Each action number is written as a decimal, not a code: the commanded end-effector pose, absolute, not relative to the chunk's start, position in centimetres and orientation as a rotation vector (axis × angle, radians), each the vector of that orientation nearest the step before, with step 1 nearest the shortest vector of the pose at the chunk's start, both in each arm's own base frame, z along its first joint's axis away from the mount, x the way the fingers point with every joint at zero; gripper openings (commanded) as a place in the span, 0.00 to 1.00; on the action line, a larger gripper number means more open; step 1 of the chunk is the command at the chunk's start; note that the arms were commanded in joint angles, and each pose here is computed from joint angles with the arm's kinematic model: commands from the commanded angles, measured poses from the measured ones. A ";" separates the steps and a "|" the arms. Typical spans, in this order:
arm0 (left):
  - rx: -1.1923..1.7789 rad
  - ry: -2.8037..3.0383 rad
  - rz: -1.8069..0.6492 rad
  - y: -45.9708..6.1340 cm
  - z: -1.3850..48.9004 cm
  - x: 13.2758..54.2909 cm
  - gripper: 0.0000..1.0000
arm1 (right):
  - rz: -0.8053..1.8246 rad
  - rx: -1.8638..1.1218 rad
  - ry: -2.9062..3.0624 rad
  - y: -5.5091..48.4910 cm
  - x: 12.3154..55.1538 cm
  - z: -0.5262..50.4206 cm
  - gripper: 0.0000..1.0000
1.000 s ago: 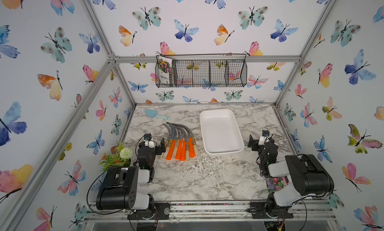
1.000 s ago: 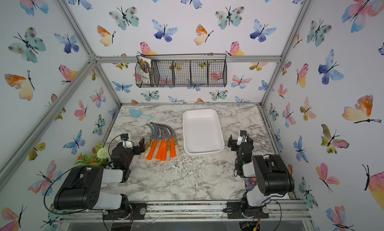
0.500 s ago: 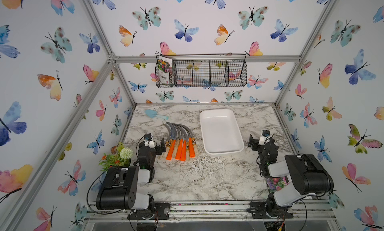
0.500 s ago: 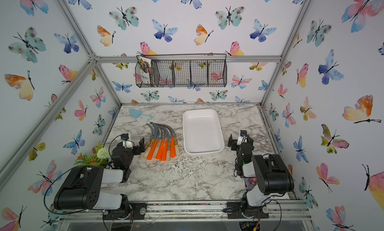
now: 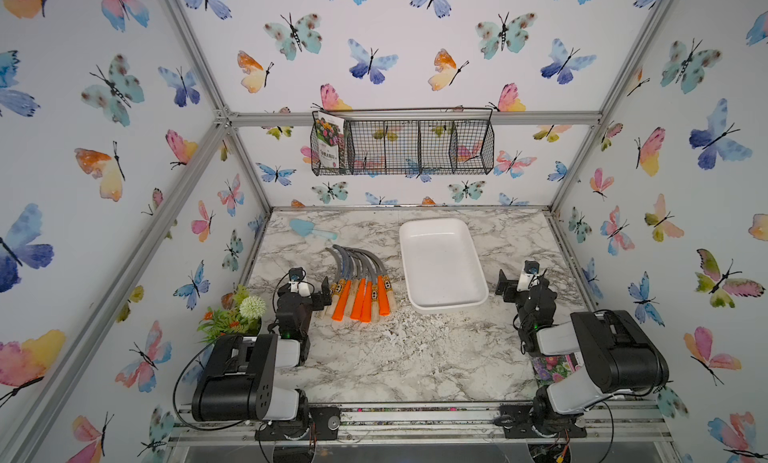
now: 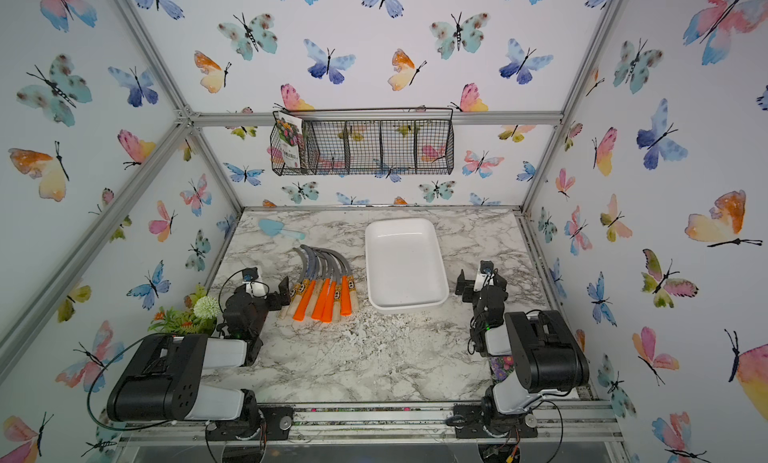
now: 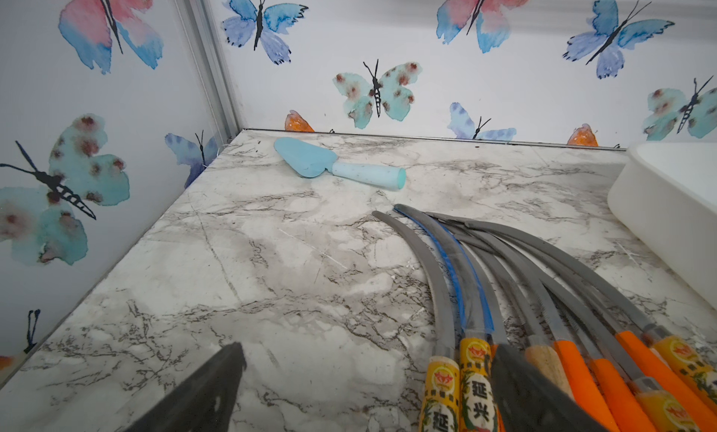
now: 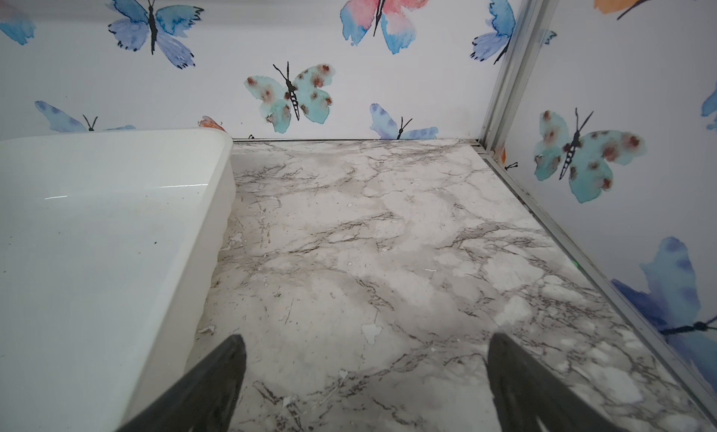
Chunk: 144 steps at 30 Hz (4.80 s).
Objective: Put small sickles into storage boxes
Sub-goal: Pick up the sickle at the center of the board.
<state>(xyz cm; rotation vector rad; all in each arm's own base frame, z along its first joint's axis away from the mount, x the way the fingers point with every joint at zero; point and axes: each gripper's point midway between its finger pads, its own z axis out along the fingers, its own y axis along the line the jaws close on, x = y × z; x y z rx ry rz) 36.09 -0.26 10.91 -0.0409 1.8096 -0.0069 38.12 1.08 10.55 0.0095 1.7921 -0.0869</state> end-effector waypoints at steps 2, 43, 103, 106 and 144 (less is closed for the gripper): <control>-0.032 1.815 0.034 -0.5 12.5 36.9 0.98 | -0.094 0.002 1.904 1.2 39.9 11.1 0.98; -0.084 2.553 -0.247 -6.6 12.9 34.1 0.98 | 0.576 -0.431 2.221 23.3 27.8 26.5 0.98; -0.174 2.906 -0.106 -3.0 1.0 36.3 0.50 | 0.623 -0.710 2.339 36.9 24.9 25.0 0.98; -0.190 2.921 -0.085 -2.8 0.6 36.1 0.48 | 0.619 -0.719 2.337 36.9 25.0 25.0 0.98; -0.200 2.829 -0.071 -3.4 7.9 37.1 0.00 | 0.588 -0.673 2.295 35.1 24.9 26.1 0.98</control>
